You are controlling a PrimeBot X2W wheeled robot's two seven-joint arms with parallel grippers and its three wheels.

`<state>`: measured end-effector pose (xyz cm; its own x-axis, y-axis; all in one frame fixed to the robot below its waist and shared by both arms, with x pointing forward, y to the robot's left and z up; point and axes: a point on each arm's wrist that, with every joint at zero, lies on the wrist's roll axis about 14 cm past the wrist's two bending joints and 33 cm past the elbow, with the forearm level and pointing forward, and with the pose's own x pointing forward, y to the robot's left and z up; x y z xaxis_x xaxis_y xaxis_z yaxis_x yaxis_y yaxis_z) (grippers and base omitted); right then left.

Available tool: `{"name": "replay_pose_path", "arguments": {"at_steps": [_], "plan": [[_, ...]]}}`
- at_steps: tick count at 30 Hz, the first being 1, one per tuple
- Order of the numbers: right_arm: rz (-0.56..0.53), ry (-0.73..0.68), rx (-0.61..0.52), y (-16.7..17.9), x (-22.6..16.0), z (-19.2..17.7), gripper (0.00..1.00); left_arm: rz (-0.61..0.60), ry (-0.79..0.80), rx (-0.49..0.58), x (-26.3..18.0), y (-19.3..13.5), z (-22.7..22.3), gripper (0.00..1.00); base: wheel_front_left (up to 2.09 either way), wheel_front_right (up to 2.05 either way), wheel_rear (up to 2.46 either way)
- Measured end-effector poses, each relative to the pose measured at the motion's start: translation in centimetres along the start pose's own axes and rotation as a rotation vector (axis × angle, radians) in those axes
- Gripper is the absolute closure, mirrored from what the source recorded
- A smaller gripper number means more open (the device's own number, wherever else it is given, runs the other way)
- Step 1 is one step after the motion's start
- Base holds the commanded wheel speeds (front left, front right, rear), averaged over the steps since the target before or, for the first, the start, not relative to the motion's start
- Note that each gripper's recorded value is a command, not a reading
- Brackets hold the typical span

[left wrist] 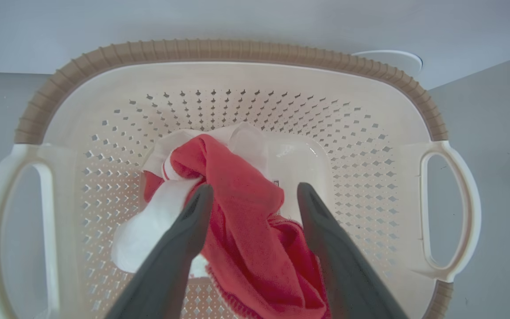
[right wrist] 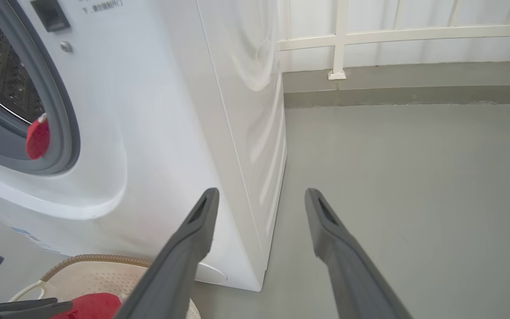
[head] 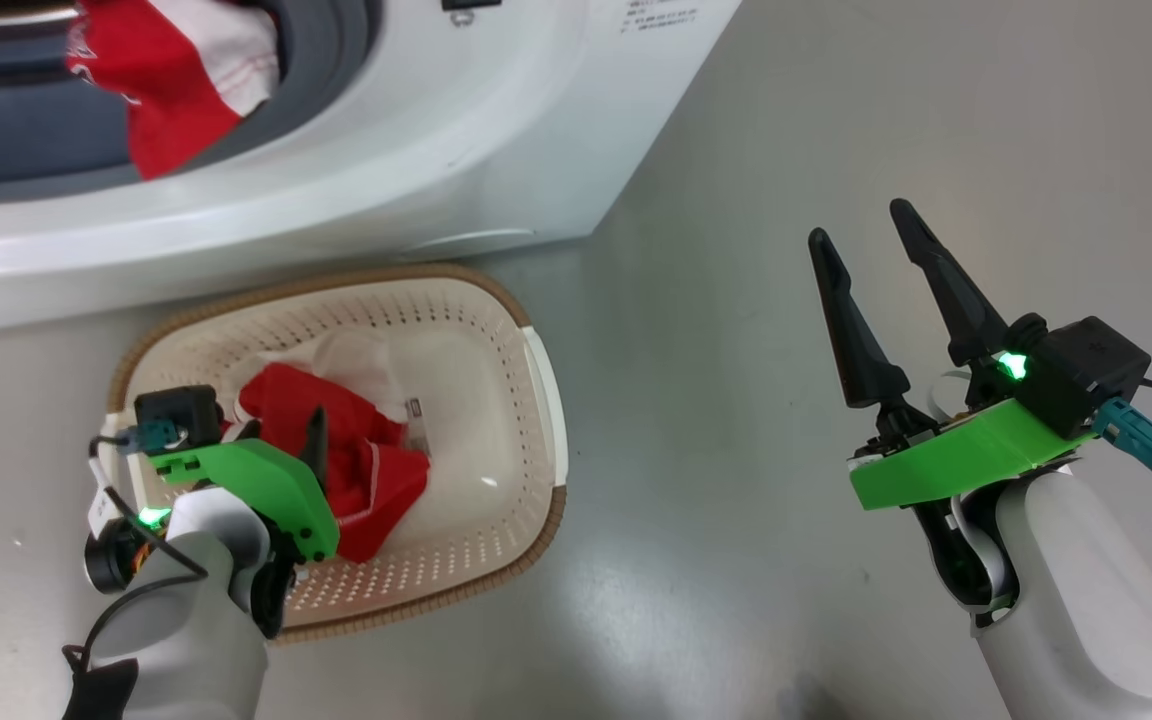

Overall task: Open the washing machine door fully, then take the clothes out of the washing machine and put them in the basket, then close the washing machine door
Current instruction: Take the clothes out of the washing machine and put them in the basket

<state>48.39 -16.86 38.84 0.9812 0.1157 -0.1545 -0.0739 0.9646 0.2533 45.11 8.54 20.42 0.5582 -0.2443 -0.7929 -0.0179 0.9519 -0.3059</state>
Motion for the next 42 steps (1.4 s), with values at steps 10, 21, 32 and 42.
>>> {"name": "replay_pose_path", "arguments": {"at_steps": [10,21,32,42], "plan": [[0.021,-0.055,-0.007,1.1,-1.3,2.8,0.00,-0.014,-0.194,0.002,-3.4,-0.6,4.4,0.00,0.00,0.00,0.00],[0.045,-0.127,-0.026,2.3,-3.5,6.1,0.00,-0.065,-0.462,-0.020,-9.0,-1.8,9.9,0.00,0.00,0.00,0.00],[0.041,-0.189,-0.052,2.7,-6.3,8.6,0.00,-0.062,-0.723,-0.006,-16.6,-1.0,12.7,0.00,0.00,0.00,0.00],[0.021,-0.262,-0.065,2.9,-9.1,10.9,0.00,-0.034,-0.897,0.055,-22.8,-0.9,14.0,0.00,0.00,0.00,0.00]]}}
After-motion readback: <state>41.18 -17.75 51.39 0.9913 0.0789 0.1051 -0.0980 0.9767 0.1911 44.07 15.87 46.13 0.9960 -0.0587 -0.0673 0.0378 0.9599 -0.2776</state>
